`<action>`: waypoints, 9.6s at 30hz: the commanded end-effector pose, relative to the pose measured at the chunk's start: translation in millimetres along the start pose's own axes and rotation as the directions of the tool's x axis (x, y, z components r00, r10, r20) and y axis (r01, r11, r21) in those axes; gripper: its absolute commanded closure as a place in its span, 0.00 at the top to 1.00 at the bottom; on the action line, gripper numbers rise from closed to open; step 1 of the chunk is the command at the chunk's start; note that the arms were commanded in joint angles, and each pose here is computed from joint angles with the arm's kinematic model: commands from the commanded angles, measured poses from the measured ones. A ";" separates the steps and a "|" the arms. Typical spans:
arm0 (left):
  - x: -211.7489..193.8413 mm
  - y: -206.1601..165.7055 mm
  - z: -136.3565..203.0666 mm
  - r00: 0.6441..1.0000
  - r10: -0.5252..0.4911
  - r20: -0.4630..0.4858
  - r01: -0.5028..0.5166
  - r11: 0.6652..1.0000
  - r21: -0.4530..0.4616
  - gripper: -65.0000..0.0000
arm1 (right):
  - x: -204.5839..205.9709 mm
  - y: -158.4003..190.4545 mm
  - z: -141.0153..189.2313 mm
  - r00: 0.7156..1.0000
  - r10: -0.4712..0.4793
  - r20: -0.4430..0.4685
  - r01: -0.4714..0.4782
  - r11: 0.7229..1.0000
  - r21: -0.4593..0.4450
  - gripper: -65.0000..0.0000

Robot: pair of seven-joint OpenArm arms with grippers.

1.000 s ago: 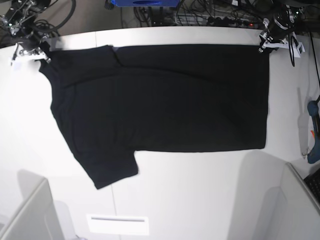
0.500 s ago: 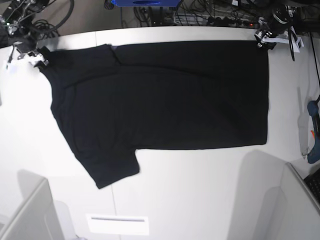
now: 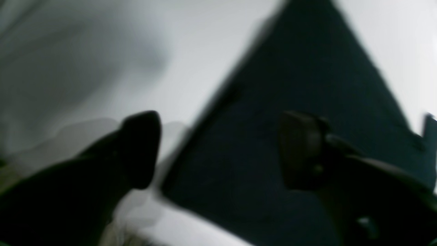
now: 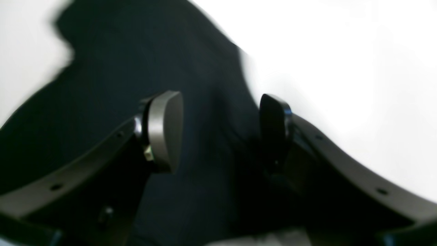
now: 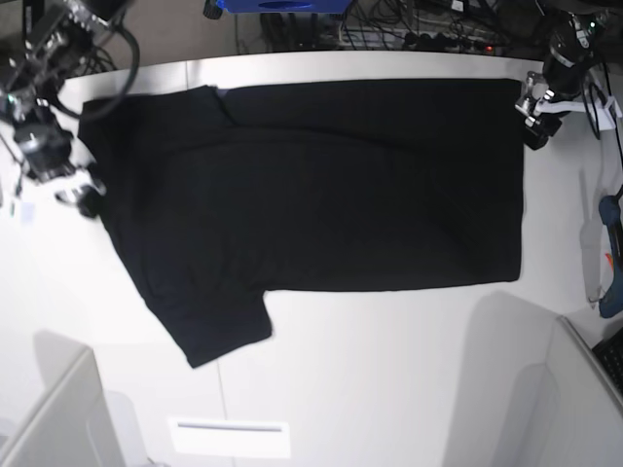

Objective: Fold the T-shirt properly
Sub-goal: 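Reach the right gripper to the sleeve and hem corner and grasp, then reach the left gripper to the opposite hem corner and grasp, then fold the hem half over onto the shoulder half with both grippers, then release the folded edge and reposition both grippers along the fold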

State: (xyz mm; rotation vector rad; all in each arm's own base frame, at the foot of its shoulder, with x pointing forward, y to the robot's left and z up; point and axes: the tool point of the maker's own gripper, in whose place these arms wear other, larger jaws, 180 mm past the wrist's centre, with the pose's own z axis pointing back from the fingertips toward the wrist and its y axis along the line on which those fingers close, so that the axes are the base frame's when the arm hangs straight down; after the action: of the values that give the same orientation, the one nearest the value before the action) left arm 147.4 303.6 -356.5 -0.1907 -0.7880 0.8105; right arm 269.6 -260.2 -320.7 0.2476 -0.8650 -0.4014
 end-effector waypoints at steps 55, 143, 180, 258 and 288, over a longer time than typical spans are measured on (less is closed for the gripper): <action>89.0 -57.7 -13.6 0.973 -0.151 0.177 0.173 0.978 -0.115 0.40 | 53.9 59.5 -232.7 0.955 0.245 -0.166 -0.247 0.969 0.009 0.00; 77.2 -121.1 -230.4 0.866 -0.447 -0.222 0.455 0.890 -0.018 0.00 | 50.8 62.9 -231.5 0.949 0.267 -0.165 -0.267 0.963 0.020 0.00; 62.7 -111.0 -95.8 0.903 -0.419 -0.097 0.389 0.892 -0.230 0.00 | 46.2 49.6 -148.8 0.931 0.363 -0.024 -0.362 0.931 0.048 0.00; -6.1 -39.5 -23.0 0.852 -0.469 -0.234 0.456 0.883 -0.112 0.43 | -32.0 -8.9 2.1 0.941 0.327 -0.084 -0.334 0.937 -0.105 0.17; -34.6 -33.2 -41.0 0.837 -0.438 -0.327 0.418 0.899 -0.135 0.00 | -27.1 -8.8 -32.2 0.920 0.368 -0.137 -0.377 0.925 -0.045 0.00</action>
State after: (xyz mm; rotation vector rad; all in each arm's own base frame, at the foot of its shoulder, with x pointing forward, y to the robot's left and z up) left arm 175.8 259.1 -396.7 -0.1983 -0.4608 0.3233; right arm 265.6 -249.6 -377.1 0.0491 -0.6950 -0.0669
